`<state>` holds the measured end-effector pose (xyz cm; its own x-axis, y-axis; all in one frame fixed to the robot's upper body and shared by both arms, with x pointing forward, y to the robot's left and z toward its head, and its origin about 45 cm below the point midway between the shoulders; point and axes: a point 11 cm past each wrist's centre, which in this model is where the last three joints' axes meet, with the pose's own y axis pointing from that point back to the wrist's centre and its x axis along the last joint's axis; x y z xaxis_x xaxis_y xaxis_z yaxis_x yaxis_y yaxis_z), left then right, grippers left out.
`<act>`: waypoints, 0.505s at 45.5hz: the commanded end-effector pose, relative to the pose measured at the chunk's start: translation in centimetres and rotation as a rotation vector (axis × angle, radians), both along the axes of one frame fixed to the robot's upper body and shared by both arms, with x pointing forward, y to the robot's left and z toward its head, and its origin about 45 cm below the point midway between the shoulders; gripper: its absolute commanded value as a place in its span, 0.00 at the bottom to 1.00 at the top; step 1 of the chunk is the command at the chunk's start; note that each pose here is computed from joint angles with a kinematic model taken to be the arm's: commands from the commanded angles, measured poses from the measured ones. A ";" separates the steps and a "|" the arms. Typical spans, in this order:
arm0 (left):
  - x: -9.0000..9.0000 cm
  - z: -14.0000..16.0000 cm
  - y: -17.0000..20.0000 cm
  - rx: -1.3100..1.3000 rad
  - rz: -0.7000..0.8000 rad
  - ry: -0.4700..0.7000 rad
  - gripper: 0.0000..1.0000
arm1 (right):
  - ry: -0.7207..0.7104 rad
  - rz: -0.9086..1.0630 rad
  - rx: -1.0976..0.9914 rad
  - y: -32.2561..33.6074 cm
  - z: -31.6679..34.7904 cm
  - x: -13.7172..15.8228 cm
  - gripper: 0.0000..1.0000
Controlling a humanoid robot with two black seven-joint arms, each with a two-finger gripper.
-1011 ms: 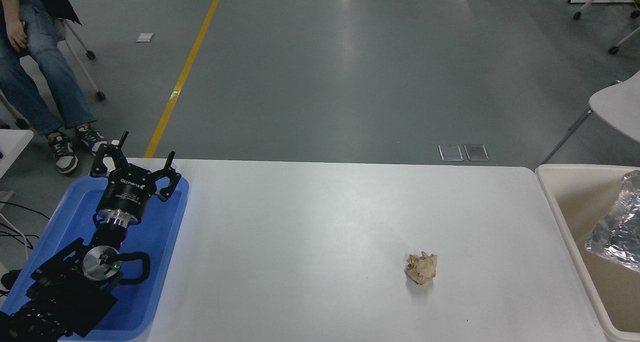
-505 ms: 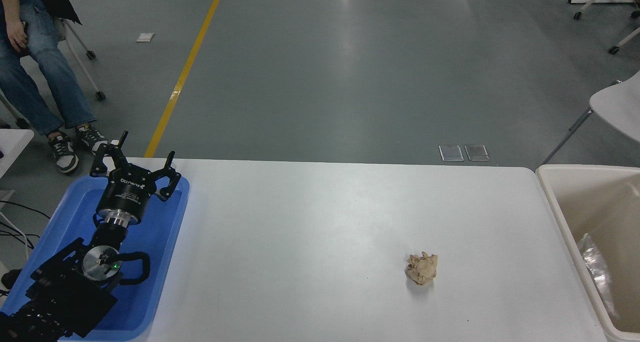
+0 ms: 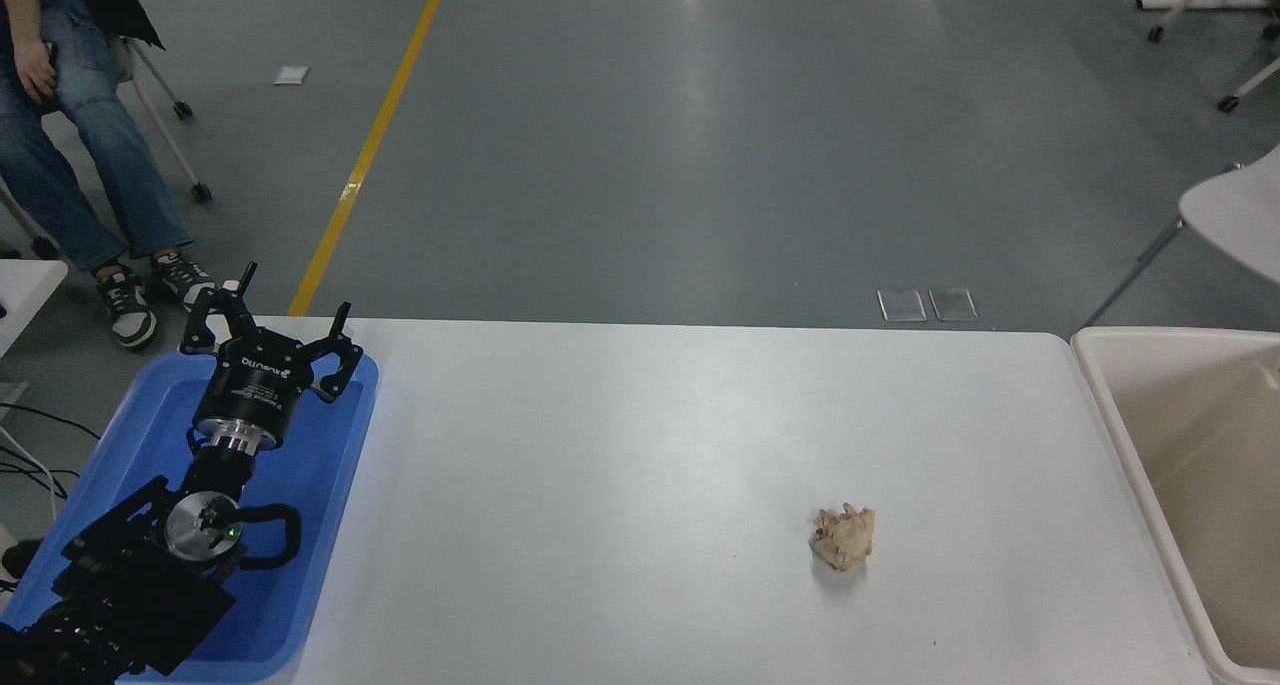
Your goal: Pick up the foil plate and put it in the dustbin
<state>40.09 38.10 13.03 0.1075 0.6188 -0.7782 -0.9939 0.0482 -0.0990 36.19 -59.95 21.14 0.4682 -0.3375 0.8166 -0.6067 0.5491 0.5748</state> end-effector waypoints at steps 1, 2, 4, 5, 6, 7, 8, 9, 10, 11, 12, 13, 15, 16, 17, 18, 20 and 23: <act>0.0 0.0 0.0 0.000 0.000 0.000 1.00 | 0.040 0.116 0.024 3.9 6.0 3.3 1.00; 0.0 0.0 0.1 0.001 0.001 0.001 1.00 | 0.053 0.127 0.036 4.4 6.5 3.4 1.00; 0.0 0.0 0.0 0.000 0.000 0.000 1.00 | 0.082 0.149 0.065 5.7 7.3 3.7 1.00; 0.0 0.0 -0.1 -0.001 -0.001 0.000 1.00 | 0.093 0.159 0.080 6.3 7.8 3.8 1.00; 0.0 0.0 0.0 0.000 0.000 0.000 1.00 | 0.110 0.168 0.097 6.8 8.1 3.8 1.00; 0.0 0.0 -0.1 -0.001 -0.001 0.000 1.00 | 0.119 0.180 0.112 7.4 8.7 4.0 1.00; 0.0 0.0 -0.1 -0.001 0.000 -0.001 1.00 | 0.129 0.190 0.128 8.0 9.3 4.2 1.00; 0.0 0.0 -0.1 -0.001 -0.001 0.000 1.00 | 0.136 0.200 0.143 8.5 10.0 4.3 1.00; 0.0 0.0 0.0 0.000 0.000 0.000 1.00 | 0.142 0.209 0.157 9.0 10.6 4.5 1.00; 0.0 0.0 0.0 0.000 0.000 0.000 1.00 | 0.149 0.220 0.172 9.6 11.3 4.7 1.00; 0.0 0.0 0.0 -0.001 0.000 -0.001 1.00 | 0.161 0.230 0.192 10.2 11.9 4.7 1.00; 0.0 0.0 0.0 0.000 0.001 -0.001 1.00 | 0.173 0.239 0.209 10.7 12.4 4.8 1.00; 0.0 0.0 0.0 0.000 0.000 0.000 1.00 | 0.204 0.261 0.249 11.8 13.4 4.8 1.00; 0.0 0.0 -0.1 -0.001 -0.001 0.000 1.00 | 0.224 0.277 0.276 12.6 14.1 4.8 1.00; 0.0 0.0 -0.1 -0.001 -0.001 0.000 1.00 | 0.246 0.289 0.297 13.3 14.6 4.7 1.00; 0.0 0.0 0.0 0.000 0.000 0.000 1.00 | 0.262 0.302 0.314 13.9 15.0 4.7 1.00; 0.0 0.0 0.0 0.000 0.000 0.001 1.00 | 0.305 0.327 0.345 15.0 15.5 4.3 1.00; 0.0 0.0 0.1 0.001 0.001 0.001 1.00 | 0.363 0.371 0.375 17.1 16.0 4.0 1.00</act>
<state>40.09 38.08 13.03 0.1078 0.6184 -0.7785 -0.9939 0.0480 -0.0995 41.13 -49.21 32.54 0.6900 -0.3694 0.6225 -0.5728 0.2471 0.7816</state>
